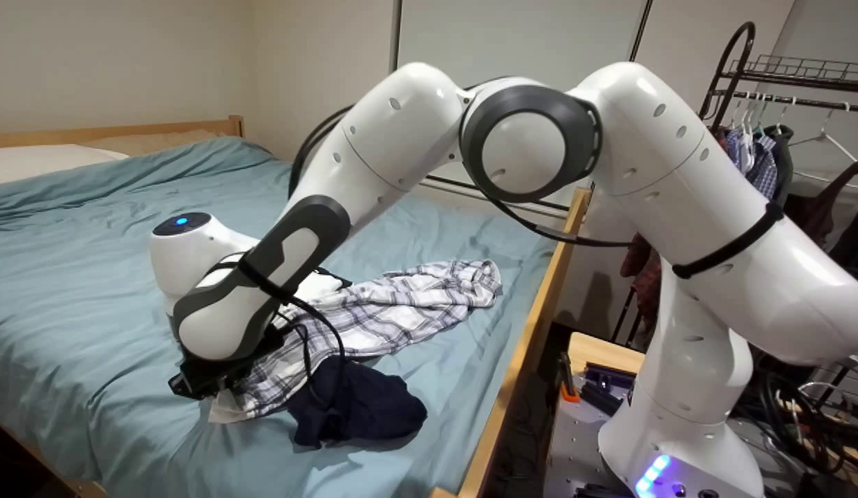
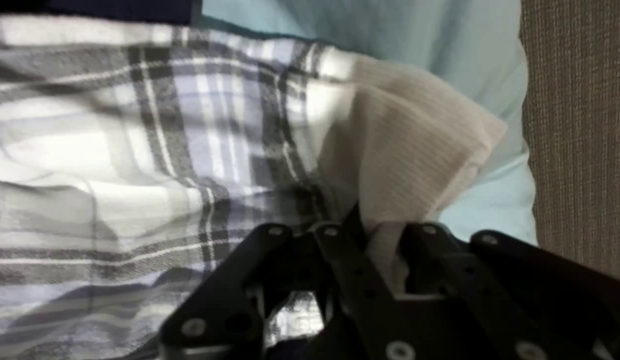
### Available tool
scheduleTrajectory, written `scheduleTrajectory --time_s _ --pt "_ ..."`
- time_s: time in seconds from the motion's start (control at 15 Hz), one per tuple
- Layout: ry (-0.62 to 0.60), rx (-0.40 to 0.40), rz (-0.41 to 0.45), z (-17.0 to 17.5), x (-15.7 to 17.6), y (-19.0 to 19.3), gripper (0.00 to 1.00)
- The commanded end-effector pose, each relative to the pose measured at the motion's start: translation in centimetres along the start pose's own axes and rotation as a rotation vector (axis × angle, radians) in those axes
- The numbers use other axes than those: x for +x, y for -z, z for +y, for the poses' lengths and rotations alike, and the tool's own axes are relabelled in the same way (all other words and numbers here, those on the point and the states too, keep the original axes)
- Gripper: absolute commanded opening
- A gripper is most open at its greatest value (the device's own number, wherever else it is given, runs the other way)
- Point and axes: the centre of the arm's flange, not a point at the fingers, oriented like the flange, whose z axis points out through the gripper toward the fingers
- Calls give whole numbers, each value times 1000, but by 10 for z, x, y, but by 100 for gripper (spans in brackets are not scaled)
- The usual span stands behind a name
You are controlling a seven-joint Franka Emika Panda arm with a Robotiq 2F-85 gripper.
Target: Fold the checked trousers
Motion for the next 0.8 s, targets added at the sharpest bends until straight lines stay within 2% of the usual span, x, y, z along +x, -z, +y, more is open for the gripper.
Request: scheduleTrajectory --time_s 0.0,0.13,0.4,0.73 --pt "-92 -22 72 50 -41 53 6" --pt "-95 11 114 63 -46 67 6" --pt "-27 76 136 76 -28 69 6" --pt "195 243 181 45 20 36 6"
